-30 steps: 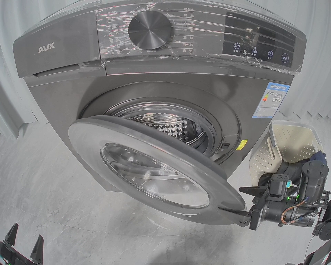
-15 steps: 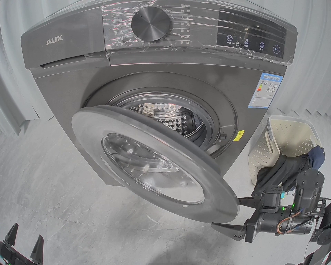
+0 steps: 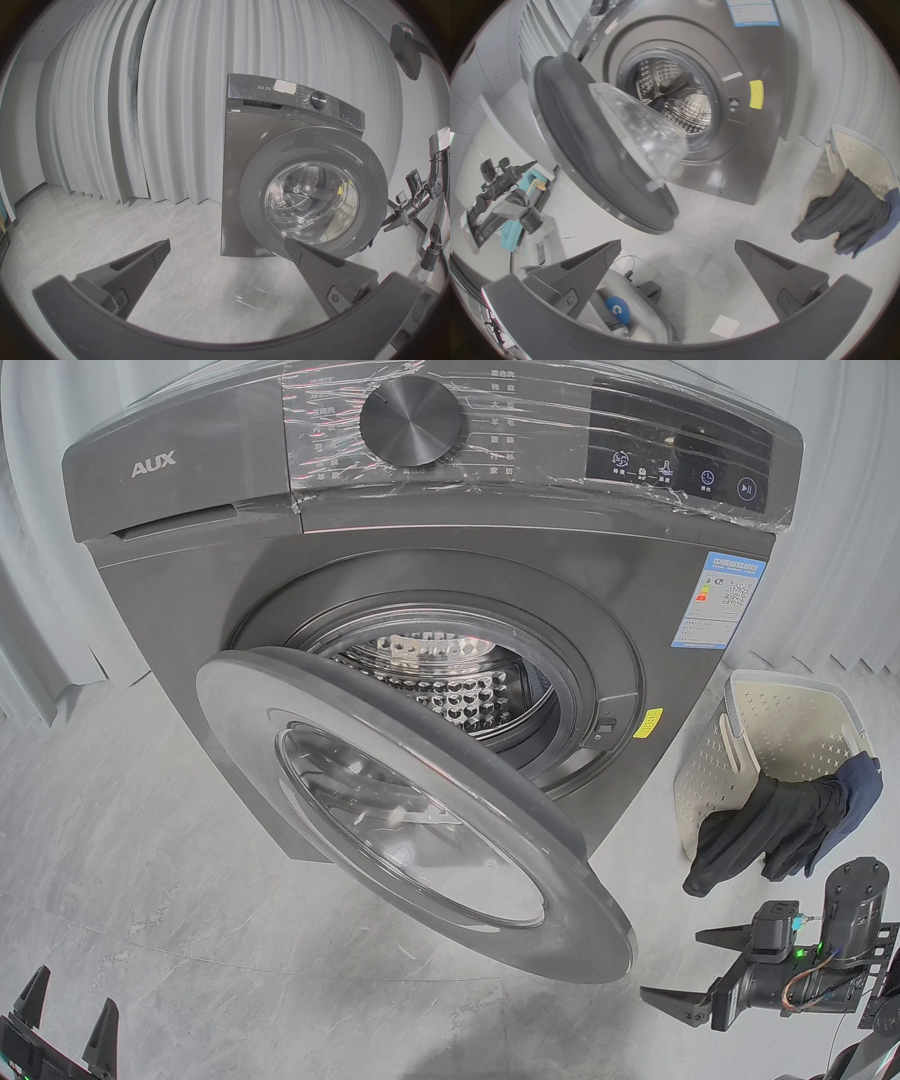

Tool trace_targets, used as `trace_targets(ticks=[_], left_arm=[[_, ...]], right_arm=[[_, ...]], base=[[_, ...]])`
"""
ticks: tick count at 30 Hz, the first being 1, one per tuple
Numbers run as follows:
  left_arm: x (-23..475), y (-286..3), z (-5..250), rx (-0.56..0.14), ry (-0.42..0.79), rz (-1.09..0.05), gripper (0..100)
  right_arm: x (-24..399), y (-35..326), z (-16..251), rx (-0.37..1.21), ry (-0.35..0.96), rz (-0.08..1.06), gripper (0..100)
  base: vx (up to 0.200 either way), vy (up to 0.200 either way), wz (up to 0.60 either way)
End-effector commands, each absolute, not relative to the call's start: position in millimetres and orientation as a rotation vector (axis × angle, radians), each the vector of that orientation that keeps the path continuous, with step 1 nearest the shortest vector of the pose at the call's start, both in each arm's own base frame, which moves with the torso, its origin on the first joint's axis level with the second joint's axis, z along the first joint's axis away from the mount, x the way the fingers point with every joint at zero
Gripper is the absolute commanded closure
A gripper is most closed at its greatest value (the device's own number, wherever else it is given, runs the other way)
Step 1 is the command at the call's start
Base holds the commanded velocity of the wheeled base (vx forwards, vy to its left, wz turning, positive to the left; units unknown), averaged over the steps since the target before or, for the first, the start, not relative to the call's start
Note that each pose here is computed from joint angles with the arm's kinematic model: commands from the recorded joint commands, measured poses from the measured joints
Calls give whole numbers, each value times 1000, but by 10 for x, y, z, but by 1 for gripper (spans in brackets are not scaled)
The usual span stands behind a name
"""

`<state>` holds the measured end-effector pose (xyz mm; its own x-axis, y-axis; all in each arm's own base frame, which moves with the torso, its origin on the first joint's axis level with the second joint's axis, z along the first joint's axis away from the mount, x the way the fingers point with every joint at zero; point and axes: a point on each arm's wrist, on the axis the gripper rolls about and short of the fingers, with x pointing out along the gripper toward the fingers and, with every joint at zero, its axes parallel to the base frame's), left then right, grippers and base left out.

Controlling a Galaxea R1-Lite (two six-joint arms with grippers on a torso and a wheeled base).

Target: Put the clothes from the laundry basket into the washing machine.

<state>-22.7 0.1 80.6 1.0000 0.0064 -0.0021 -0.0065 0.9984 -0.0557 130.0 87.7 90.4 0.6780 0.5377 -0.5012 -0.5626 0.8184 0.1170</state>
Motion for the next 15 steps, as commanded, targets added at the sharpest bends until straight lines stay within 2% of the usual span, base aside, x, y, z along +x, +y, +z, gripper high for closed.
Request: trace_targets(ticks=[1, 5, 8, 15], left_arm=[[-228, 1, 758, -57, 1, 8, 0], [-228, 1, 758, -55, 1, 8, 0], [-228, 1, 758, -57, 1, 8, 0], [-228, 1, 758, -55, 1, 8, 0]], right_arm=[[1372, 704, 864, -50, 554, 510, 0], [1664, 788, 1017, -27, 486, 475, 0], [1789, 880, 1085, -22, 458, 493, 0], [1839, 1064, 1040, -38, 481, 558, 0]], base=[[0, 0, 0], [0, 0, 0], [0, 0, 0], [0, 0, 0]])
